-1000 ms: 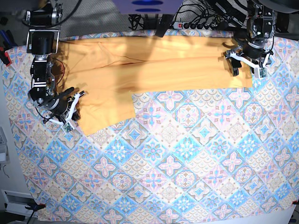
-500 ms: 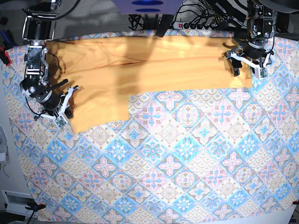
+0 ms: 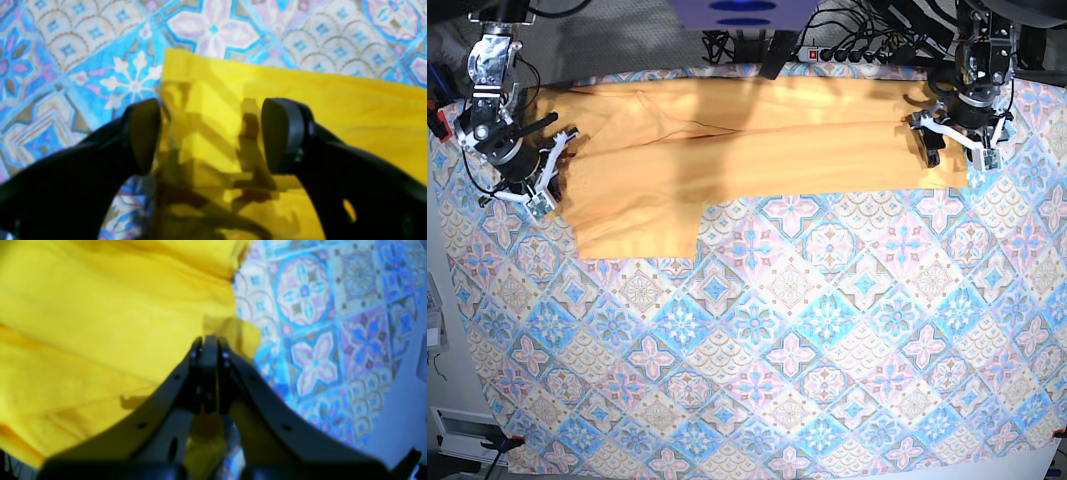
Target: Fold the T-shirt properly
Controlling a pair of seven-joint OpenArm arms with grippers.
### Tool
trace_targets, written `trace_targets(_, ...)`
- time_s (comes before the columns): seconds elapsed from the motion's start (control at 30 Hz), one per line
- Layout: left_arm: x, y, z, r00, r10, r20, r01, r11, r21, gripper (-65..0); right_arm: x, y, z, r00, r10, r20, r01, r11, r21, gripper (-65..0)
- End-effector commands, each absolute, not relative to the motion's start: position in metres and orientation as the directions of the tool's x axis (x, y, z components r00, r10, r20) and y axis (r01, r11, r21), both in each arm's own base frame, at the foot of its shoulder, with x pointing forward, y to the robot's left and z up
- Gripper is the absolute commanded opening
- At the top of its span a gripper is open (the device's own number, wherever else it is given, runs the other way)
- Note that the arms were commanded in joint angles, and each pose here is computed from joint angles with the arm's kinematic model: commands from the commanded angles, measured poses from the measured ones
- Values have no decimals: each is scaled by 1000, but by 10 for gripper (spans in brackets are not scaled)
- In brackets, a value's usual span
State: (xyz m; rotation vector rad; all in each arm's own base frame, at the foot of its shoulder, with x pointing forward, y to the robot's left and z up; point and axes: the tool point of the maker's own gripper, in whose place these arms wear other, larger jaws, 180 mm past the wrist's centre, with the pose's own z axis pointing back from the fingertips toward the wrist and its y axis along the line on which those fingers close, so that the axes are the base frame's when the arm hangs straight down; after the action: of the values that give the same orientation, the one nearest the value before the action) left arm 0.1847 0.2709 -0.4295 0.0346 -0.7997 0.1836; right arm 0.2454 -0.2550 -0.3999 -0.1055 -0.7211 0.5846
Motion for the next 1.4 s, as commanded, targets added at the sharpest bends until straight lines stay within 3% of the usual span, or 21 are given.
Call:
trace_targets(0.0, 193, 274, -420, 656, 134, 743, -167, 986, -31, -183, 265, -261, -382, 560, 536, 632, -442, 838, -319, -638)
trace_targets(0.3, 193, 274, -420, 656, 133, 743, -166, 986, -30, -183, 328, -267, -374, 550, 443, 708, -359, 891, -279, -413)
trace_targets(0.43, 193, 274, -421, 657, 133, 742, -166, 986, -29, -183, 339, -264, -383, 567, 393, 724, -353, 910, -217, -353)
trace_targets(0.63, 194, 274, -420, 655, 133, 744, -166, 986, -30, -183, 348, -258, -390, 592, 263, 762, -318, 945, -78, -350)
trace_targets(1.37, 193, 272, -422, 655, 144, 742, -174, 984, -38, -183, 339, -258, -428, 691, 181, 700, -282, 959, 31, -351)
